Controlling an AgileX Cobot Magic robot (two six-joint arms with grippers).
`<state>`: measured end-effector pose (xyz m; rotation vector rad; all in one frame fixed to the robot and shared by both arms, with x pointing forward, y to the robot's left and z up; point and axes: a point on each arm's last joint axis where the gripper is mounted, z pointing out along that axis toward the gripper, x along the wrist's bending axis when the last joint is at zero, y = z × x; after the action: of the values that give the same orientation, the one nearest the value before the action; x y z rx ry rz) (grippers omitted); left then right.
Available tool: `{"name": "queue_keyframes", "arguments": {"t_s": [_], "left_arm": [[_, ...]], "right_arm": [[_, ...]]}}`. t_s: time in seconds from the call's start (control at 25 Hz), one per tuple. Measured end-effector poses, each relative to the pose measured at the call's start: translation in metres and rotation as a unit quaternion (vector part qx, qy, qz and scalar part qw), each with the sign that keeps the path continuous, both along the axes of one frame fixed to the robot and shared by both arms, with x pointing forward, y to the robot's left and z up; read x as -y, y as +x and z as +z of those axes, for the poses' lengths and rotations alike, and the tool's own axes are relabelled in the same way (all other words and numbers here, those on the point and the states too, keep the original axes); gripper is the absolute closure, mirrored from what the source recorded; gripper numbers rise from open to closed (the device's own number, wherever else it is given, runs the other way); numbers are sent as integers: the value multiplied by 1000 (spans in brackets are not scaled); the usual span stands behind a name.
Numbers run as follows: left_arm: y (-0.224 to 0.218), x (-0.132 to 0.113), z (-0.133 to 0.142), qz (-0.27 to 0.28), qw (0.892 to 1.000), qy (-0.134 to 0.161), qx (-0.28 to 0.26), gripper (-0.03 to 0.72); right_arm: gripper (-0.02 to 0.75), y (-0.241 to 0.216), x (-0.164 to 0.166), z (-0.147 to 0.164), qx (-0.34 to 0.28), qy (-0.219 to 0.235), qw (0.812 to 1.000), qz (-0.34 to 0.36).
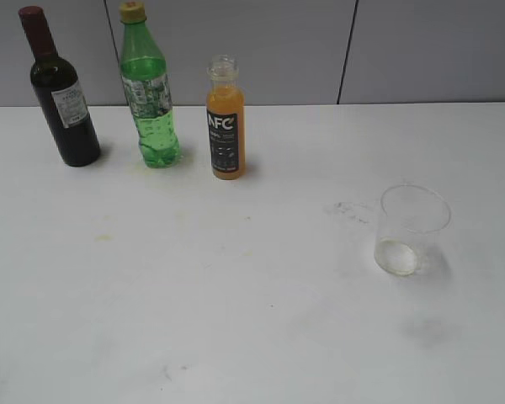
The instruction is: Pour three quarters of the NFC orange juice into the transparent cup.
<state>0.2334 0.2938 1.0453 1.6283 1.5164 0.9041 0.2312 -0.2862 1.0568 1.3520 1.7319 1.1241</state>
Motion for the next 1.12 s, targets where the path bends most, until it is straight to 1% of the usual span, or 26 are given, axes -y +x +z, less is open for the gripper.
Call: {"name": "queue_keyframes", "arguments": {"t_s": [0.68,0.72,0.8,0.88,0.92,0.96,1.0,1.12], "left_arm": [[0,0,0,0,1000,0,0,104],[0,0,0,0,1000,0,0,104],[0,0,0,0,1000,0,0,104],[0,0,0,0,1000,0,0,104],[0,0,0,0,1000,0,0,104],[0,0,0,0,1000,0,0,104],[0,0,0,0,1000,0,0,104],[0,0,0,0,1000,0,0,104]], "right_arm": [[200,0,-1,1,2,4,1000,2],[200,0,-1,2,8,10,1000,3],[200,1,-2,11,45,29,999,4],[174,3,-4,19,86,53,995,5],[140,5,-4,23,97,61,993,5],[104,10,-5,24,96,65,993,3],[89,16,-5,24,87,66,994,1],[73,42,-9,22,38,82,996,-1]]}}
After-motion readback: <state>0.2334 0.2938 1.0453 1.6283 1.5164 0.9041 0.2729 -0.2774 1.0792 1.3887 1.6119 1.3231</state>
